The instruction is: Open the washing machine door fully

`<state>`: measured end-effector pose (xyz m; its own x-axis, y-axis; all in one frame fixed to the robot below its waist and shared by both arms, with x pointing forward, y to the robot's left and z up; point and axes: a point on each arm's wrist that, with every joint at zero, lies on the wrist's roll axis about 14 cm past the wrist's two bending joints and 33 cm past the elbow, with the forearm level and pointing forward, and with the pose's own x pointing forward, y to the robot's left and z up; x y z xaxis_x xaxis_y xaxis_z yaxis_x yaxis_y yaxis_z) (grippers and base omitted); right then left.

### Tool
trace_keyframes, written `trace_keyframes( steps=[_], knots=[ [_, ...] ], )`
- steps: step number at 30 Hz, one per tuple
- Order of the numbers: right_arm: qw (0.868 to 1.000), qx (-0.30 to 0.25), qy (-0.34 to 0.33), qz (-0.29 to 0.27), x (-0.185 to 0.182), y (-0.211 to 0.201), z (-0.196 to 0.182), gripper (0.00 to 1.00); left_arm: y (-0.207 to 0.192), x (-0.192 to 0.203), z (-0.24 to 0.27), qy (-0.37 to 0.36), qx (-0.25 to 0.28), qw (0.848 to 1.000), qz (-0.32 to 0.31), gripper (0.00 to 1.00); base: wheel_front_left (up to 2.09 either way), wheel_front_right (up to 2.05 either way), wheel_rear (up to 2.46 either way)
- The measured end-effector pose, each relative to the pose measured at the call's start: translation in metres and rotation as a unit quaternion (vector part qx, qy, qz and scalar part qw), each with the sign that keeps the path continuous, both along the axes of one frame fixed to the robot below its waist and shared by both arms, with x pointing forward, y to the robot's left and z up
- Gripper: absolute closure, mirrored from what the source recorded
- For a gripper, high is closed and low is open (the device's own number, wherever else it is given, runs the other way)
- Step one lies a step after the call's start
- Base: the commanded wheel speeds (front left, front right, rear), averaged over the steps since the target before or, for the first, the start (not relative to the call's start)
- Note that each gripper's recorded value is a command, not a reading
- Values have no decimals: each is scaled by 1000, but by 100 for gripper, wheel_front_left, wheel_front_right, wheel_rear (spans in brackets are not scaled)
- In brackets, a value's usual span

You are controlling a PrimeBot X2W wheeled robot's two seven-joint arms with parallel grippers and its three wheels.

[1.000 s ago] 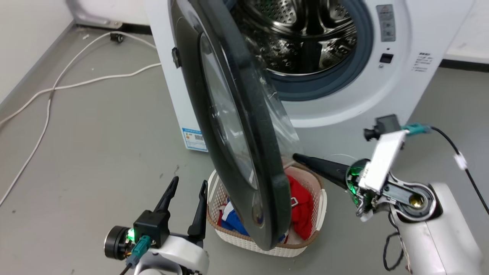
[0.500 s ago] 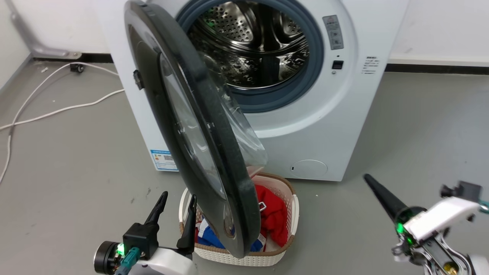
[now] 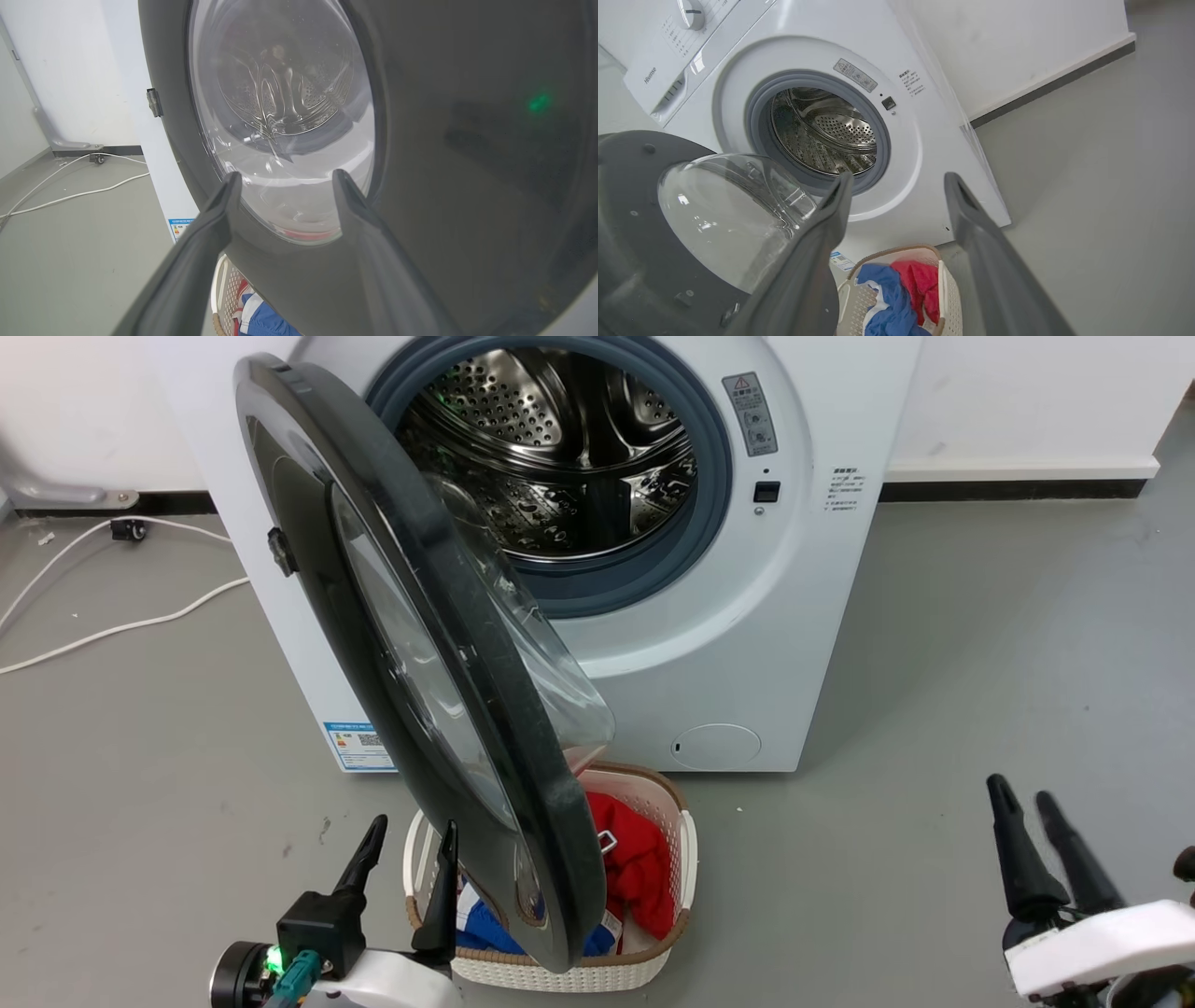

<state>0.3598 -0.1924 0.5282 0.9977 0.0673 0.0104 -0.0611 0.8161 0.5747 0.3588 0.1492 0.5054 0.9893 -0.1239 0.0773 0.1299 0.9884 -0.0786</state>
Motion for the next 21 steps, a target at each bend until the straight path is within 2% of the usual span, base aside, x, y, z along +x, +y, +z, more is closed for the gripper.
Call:
trace_keyframes(
  steps=[2, 4, 10, 14, 21],
  knots=[
    [996, -82, -25, -14, -3, -8, 10, 0, 0, 0, 0, 0, -1, 1000, 1, 0, 0, 0, 0],
    [989, -138, -45, -30, -6, -16, 19, 0, 1, 0, -1, 1, -1, 1000, 2, 0, 0, 0, 0],
    [962, -264, -61, -42, -17, -19, 29, 0, 4, 0, -1, 2, 4, 1000, 4, 0, 0, 0, 0],
    [952, -298, -55, -30, -27, -10, 24, 0, 7, -1, -2, 3, 9, 1000, 8, 0, 0, 0, 0],
    [955, -292, -42, -11, -32, 6, 10, 0, 13, -4, -5, 7, 17, 1000, 13, 0, 0, 0, 0]
  ],
)
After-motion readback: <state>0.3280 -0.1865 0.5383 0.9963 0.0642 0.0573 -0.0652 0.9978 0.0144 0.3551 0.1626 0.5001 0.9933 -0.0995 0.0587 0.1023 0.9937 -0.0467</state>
